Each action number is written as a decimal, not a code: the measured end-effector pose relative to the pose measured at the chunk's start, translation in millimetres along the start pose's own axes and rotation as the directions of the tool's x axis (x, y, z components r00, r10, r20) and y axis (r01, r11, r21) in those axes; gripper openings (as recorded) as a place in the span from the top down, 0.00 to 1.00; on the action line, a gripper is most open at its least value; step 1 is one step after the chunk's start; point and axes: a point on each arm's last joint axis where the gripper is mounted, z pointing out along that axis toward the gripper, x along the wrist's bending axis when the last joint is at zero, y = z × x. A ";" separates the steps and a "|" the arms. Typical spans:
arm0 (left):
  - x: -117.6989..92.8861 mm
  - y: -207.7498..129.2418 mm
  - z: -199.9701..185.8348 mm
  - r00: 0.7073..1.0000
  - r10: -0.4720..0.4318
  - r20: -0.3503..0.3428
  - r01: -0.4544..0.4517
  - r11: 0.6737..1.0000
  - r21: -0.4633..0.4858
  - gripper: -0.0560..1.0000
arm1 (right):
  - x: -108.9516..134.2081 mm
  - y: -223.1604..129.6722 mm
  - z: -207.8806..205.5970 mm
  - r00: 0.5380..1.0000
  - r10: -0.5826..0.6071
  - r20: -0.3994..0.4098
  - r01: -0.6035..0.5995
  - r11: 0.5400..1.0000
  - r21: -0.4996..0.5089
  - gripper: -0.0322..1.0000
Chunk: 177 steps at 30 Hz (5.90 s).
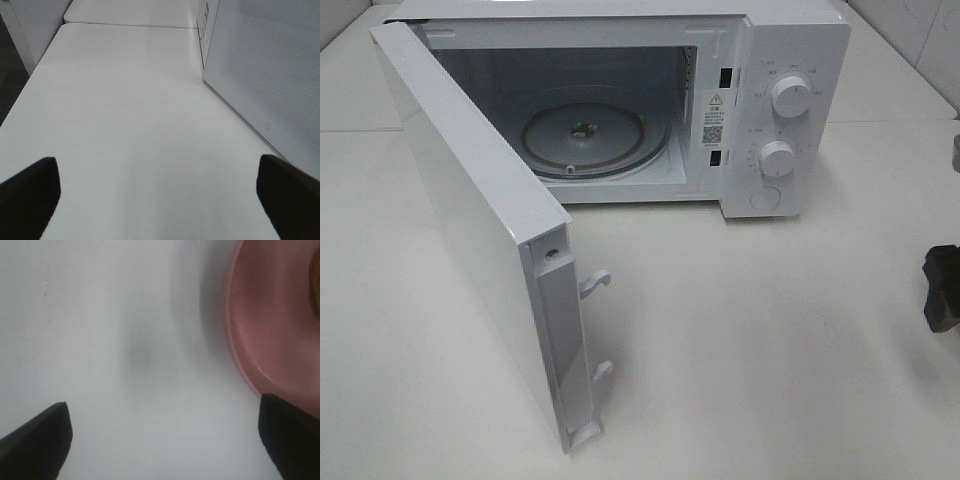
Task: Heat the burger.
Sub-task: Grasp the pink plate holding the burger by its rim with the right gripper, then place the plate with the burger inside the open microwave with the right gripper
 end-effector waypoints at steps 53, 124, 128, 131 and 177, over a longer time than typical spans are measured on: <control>0.0 0.0 0.0 1.000 0.000 0.000 0.000 1.000 0.000 0.01 | -44.5 54.0 102.0 0.998 0.067 -0.023 -0.060 0.976 0.209 0.14; 0.0 -0.1 -0.1 1.000 0.000 0.000 0.000 1.000 -0.001 0.01 | 65.2 -46.0 -15.6 0.647 -0.762 -0.028 0.757 0.637 0.146 0.93; 0.0 -0.1 -0.1 1.000 0.000 0.000 0.000 1.000 -0.001 0.01 | 72.1 -49.2 -16.9 0.576 -0.817 -0.025 0.811 0.568 0.140 0.93; 0.0 -0.1 -0.1 1.000 0.000 0.000 0.000 1.000 -0.001 0.01 | 78.0 -51.9 -18.0 0.521 -0.853 -0.015 0.847 0.514 0.136 0.93; 0.0 -0.1 -0.1 1.000 0.000 0.000 0.000 1.000 -0.001 0.01 | 140.4 -44.5 -20.6 -0.229 -0.917 0.328 0.965 -0.259 -0.050 0.93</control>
